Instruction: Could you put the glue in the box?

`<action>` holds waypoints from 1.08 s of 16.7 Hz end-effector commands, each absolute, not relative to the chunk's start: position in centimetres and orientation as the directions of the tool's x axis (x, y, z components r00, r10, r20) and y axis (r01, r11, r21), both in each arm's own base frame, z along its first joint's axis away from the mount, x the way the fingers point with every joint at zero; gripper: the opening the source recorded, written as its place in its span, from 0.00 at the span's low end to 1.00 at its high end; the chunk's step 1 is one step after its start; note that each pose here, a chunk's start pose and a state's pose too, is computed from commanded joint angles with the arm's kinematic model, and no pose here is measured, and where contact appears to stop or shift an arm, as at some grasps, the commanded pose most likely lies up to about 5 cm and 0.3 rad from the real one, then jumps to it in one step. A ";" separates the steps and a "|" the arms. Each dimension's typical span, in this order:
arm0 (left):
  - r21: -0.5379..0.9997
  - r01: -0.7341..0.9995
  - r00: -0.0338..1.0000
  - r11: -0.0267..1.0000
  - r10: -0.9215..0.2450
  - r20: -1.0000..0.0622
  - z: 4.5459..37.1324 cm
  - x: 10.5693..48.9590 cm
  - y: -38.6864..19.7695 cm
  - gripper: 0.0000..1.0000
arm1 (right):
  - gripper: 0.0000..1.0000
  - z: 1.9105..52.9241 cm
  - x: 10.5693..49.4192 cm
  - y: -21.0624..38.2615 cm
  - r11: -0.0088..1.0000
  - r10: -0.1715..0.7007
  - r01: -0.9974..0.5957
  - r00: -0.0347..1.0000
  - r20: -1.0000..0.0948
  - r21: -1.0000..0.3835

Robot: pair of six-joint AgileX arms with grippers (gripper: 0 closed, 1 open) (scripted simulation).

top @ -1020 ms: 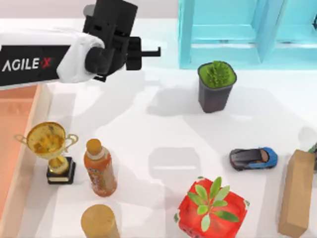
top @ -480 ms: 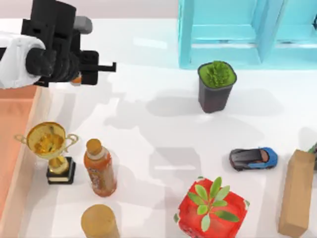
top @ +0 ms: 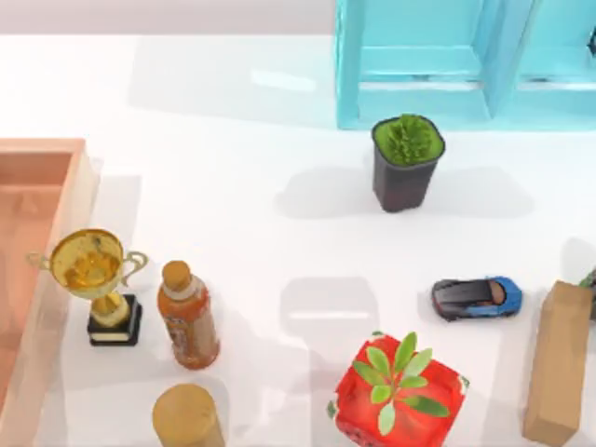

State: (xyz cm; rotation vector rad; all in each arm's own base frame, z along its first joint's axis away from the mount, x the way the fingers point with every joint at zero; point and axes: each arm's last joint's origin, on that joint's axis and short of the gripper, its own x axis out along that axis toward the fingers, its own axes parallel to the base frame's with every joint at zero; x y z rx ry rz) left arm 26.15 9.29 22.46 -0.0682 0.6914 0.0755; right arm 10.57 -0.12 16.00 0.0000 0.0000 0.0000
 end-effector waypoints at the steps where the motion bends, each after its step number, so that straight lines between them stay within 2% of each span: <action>1: -0.031 -0.077 0.774 0.997 0.040 -0.632 22.3 24.2 10.1 0.00 | 1.00 16.0 10.6 -0.1 1.000 0.000 0.000 1.000 0.000 0.000; 4: -0.024 -0.005 0.773 1.000 -0.011 -0.635 20.7 20.0 10.7 0.00 | 1.00 16.0 10.6 -0.1 1.000 0.000 0.000 1.000 0.000 0.000; 7: -0.028 0.039 0.770 0.999 -0.048 -0.636 19.8 18.4 10.5 0.00 | 1.00 16.0 10.6 -0.1 1.000 0.000 0.000 1.000 0.000 0.000; 12: -0.028 0.042 0.767 0.999 -0.050 -0.639 19.7 18.5 10.4 0.00 | 1.00 16.0 10.6 -0.1 1.000 0.000 0.000 1.000 0.000 0.000; 18: -0.032 0.033 0.766 0.999 -0.046 -0.641 17.6 20.4 10.7 0.00 | 1.00 16.0 10.6 -0.1 1.000 0.000 0.000 1.000 0.000 0.000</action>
